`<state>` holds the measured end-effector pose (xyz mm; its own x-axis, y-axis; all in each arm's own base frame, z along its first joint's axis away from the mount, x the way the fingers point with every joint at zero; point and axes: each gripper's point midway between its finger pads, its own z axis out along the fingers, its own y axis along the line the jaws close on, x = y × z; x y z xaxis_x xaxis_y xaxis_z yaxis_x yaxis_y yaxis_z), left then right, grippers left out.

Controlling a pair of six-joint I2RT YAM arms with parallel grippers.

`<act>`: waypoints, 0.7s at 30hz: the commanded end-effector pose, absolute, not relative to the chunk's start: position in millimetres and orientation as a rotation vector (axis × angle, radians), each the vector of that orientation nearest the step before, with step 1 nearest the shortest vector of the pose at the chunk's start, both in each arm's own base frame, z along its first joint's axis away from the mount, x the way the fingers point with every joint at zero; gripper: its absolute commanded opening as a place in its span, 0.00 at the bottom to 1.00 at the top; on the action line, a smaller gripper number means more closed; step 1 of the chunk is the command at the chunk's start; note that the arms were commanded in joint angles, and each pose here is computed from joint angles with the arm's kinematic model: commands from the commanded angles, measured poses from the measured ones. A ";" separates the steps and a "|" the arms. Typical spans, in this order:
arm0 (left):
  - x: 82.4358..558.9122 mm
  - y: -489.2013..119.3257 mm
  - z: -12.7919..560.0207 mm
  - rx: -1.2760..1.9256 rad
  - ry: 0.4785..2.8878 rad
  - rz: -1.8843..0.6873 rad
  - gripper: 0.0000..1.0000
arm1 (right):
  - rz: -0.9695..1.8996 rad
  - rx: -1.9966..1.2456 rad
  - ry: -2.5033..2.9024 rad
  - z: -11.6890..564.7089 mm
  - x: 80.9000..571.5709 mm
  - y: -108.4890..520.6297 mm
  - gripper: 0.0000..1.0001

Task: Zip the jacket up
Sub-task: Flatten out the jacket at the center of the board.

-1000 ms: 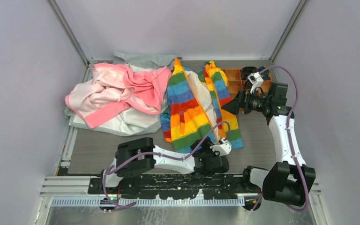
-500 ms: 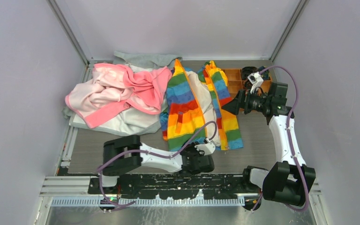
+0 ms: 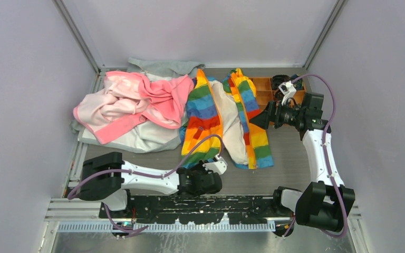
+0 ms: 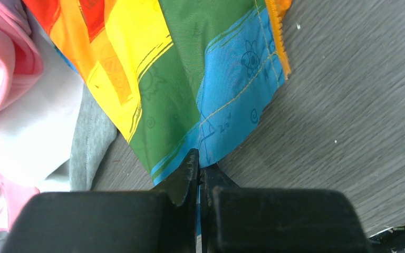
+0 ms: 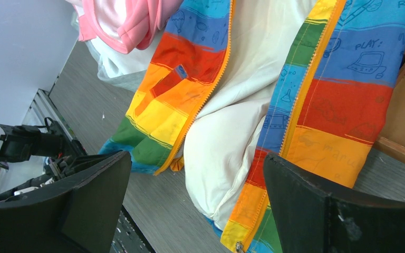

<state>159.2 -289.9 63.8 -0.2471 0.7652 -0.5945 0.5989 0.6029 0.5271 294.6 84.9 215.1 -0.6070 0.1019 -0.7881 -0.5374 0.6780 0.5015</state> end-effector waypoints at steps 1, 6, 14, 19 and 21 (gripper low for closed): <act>154.7 -285.6 71.5 1.055 1.981 0.196 0.00 | 0.931 -0.376 1.982 229.1 300.0 84.4 1.00; 152.7 -281.7 80.5 0.991 2.002 0.152 0.00 | 0.933 -0.377 1.983 228.6 300.1 84.5 1.00; 150.0 -278.9 104.6 0.899 2.038 0.024 0.00 | 0.935 -0.376 1.986 227.3 300.0 84.5 1.00; 144.2 -274.6 103.6 0.881 2.072 -0.062 0.00 | 0.932 -0.381 1.985 227.4 299.6 84.5 1.00; 139.9 -274.6 101.3 0.894 2.088 -0.093 0.01 | 0.931 -0.381 1.986 226.6 299.6 84.5 1.00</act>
